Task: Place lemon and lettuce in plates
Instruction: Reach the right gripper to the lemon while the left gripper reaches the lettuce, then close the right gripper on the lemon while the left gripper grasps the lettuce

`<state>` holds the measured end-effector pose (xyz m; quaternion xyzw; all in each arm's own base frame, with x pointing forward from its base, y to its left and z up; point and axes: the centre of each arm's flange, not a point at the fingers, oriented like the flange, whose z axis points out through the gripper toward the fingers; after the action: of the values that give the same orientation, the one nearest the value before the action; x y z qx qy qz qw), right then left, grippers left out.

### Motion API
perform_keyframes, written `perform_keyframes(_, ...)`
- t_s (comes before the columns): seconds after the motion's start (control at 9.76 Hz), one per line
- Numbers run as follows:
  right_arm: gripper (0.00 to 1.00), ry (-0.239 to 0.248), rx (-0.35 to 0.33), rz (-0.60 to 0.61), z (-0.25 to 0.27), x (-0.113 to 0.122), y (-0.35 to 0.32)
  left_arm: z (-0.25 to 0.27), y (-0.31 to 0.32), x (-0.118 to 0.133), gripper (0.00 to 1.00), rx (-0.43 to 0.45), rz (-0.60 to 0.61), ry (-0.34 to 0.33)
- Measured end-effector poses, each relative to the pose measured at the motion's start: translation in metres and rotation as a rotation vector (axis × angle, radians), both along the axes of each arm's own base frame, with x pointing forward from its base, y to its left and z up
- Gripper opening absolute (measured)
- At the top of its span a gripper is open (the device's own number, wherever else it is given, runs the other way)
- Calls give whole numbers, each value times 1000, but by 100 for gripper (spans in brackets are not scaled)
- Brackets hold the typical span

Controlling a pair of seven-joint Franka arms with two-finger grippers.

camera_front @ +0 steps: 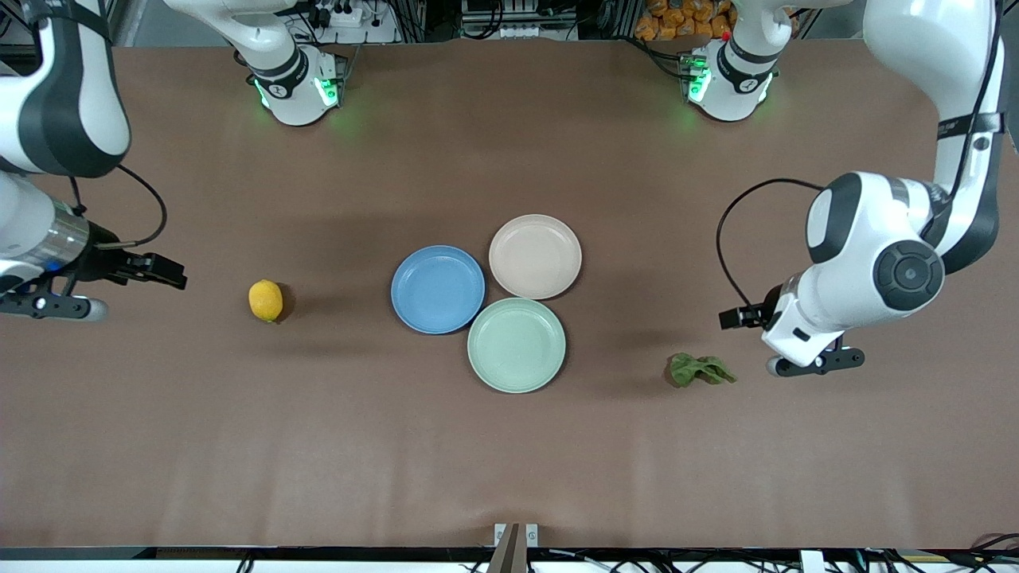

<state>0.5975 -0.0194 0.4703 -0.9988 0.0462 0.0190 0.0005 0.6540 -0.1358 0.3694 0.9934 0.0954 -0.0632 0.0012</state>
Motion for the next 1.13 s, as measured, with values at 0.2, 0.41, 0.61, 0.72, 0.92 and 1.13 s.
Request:
perform_keyframes(0.2, 100, -8, 0, 9, -26, -3, 5, -26, -4, 7, 100, 12, 56, -12)
perform_keyframes(0.41, 100, -11, 0, 16, -49, -9, 10, -52, -3, 14, 100, 28, 74, -27)
perform_keyframes(0.61, 100, -32, -1, 22, -77, -16, 14, -74, -3, 21, 100, 34, 91, -55)
perform_keyframes(0.72, 100, -38, -2, 22, -93, -22, 14, -86, -5, 25, 100, 28, 120, -76)
perform_keyframes(0.92, 100, -38, -3, 21, -120, -34, 13, -110, -8, 32, 100, 12, 189, -118)
perform_keyframes(1.13, 100, -23, -3, 20, -142, -44, 13, -133, -16, 37, 100, -7, 214, -149)
